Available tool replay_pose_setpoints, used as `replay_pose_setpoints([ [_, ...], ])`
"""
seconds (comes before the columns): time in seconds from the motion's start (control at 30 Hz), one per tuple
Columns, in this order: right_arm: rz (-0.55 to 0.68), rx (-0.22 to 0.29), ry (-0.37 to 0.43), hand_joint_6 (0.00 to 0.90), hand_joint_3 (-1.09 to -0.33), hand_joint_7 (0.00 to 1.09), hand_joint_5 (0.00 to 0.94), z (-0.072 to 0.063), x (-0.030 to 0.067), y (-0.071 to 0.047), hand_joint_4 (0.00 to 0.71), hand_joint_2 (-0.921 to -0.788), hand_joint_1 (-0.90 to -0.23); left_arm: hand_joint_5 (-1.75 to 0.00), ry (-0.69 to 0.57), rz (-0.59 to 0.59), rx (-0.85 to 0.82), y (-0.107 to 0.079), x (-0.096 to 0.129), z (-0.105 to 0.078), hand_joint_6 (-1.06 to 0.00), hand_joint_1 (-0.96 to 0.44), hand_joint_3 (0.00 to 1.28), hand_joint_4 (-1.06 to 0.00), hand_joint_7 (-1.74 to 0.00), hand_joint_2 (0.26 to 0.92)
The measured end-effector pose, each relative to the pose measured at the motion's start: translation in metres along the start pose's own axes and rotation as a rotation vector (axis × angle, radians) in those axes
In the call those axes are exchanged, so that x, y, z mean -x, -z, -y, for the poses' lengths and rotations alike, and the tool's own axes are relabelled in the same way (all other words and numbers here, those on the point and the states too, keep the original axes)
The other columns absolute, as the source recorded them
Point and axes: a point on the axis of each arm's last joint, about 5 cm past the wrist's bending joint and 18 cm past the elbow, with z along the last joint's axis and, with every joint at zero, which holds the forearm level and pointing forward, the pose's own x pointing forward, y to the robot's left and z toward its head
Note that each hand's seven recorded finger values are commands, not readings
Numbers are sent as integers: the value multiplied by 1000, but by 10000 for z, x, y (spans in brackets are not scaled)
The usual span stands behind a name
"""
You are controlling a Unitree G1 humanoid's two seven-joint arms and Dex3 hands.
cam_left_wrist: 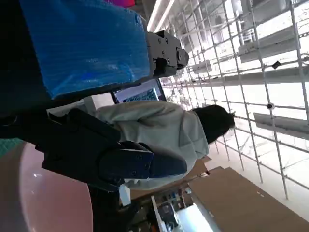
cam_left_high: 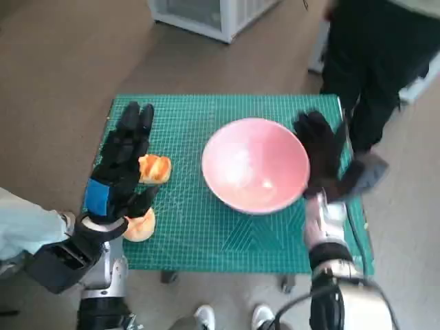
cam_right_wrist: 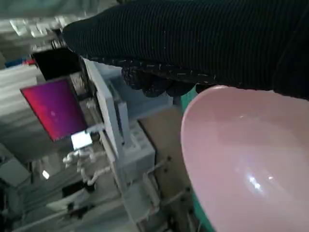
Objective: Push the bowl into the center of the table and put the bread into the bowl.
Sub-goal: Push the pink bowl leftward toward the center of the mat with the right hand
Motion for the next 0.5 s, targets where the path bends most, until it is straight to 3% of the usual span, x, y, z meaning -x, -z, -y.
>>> replay_pose_setpoints([
  [0.17, -17, -19, -36, 197, -938, 271, 1, -136, -34, 10, 170, -921, -645, -11, -21, -6, -9, -13, 36, -11, -182, -679, 314, -109, -44, 921],
  [0.5, -67, -19, -65, 204, -960, 253, 3, -226, -25, 71, 178, -921, -633, -7, -48, -12, -25, -32, 74, -6, -180, -671, 321, -109, -41, 921],
])
